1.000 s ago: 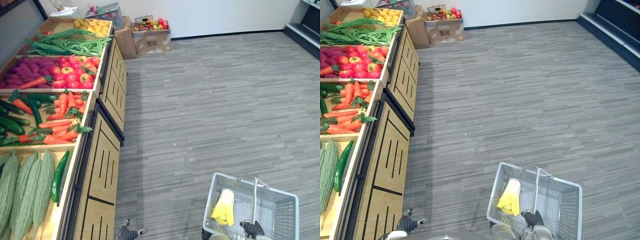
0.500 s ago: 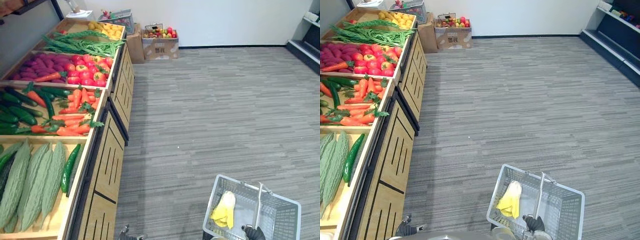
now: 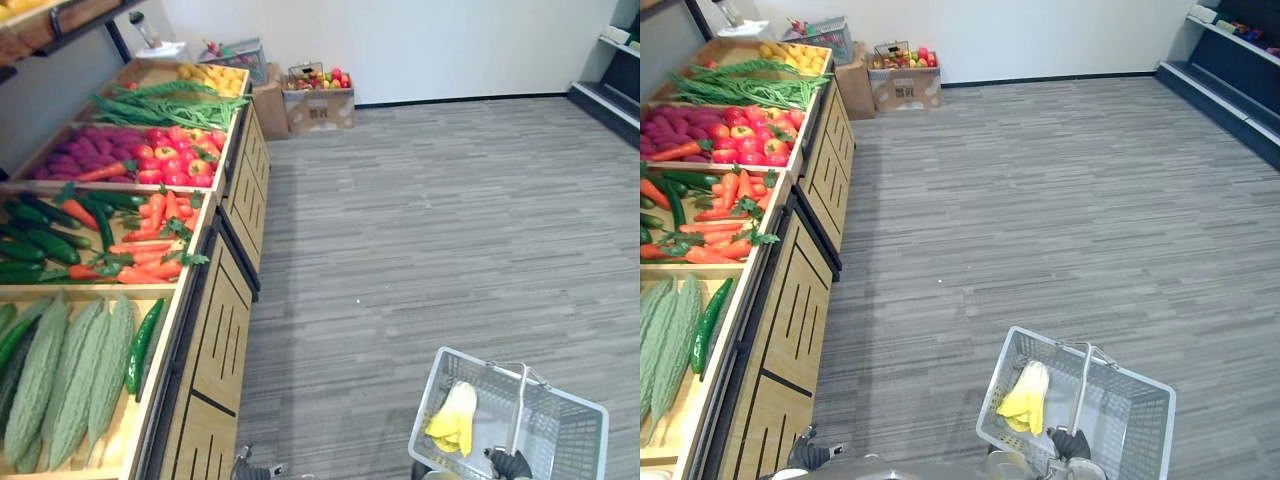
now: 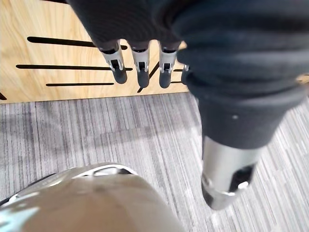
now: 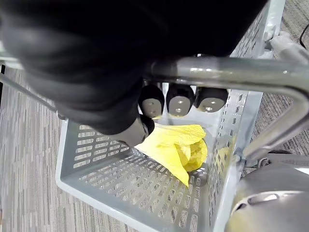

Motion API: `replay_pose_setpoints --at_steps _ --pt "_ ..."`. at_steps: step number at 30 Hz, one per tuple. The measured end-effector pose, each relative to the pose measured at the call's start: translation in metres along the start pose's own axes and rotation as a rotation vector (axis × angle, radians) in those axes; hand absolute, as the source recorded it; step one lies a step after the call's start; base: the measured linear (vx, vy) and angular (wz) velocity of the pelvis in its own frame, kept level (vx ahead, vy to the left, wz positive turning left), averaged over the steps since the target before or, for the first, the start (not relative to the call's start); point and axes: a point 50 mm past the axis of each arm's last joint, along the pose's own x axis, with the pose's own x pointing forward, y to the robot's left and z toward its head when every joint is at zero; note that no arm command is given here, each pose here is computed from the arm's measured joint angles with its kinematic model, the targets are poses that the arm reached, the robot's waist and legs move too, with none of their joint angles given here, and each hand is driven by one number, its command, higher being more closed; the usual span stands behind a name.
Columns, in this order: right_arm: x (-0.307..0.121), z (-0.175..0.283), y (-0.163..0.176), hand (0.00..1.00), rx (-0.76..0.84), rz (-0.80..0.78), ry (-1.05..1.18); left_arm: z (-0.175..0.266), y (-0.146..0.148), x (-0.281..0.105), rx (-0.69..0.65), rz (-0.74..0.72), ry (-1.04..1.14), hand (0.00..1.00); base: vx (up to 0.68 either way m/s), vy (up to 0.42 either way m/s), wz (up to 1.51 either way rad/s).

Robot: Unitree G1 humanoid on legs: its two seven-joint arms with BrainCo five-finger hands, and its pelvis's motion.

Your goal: Pick vegetable in the basket

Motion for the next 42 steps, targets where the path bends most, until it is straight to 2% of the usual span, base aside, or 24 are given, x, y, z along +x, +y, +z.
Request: replay_pose_setpoints --at_steps 7,11,15,21,26,32,34,37,42 --pt "0.005 0.015 -0.007 1.00 0.000 -0.025 -0.022 -0.023 -0.003 -0.012 -0.020 -0.009 0.056 0.00 0.11 0.008 0.08" --pt "0.004 0.017 -0.010 1.00 -0.006 -0.016 -0.046 -0.068 -0.004 -0.033 0.006 -0.020 0.190 0.00 0.26 0.282 -0.38" --pt "0.003 0.018 -0.008 1.00 -0.027 0.008 -0.055 -0.066 -0.003 -0.032 0.060 -0.045 0.164 0.00 0.27 0.233 0.03" --pt "0.002 0.025 -0.006 1.00 -0.015 -0.025 -0.114 -0.037 0.002 -0.015 0.134 -0.075 0.070 0.00 0.28 0.133 -0.02" --pt "0.001 0.024 0.008 1.00 -0.023 -0.008 -0.119 -0.020 0.006 -0.008 0.185 -0.077 0.005 0.00 0.36 0.029 -0.10" --pt "0.001 0.031 0.014 1.00 -0.044 0.005 -0.144 0.059 0.006 0.012 0.133 -0.049 -0.235 0.00 0.27 -0.146 -0.09" --pt "-0.001 0.026 0.016 1.00 -0.039 0.010 -0.140 0.085 0.015 0.015 0.123 -0.028 -0.326 0.00 0.33 -0.247 -0.08" --pt "0.004 0.037 0.014 1.00 -0.042 0.000 -0.149 0.104 -0.005 0.014 0.103 -0.085 -0.391 0.00 0.23 -0.180 -0.36" --pt "0.003 0.028 0.020 1.00 -0.013 0.006 -0.111 0.101 -0.007 0.012 0.102 -0.100 -0.404 0.00 0.04 -0.060 0.19"
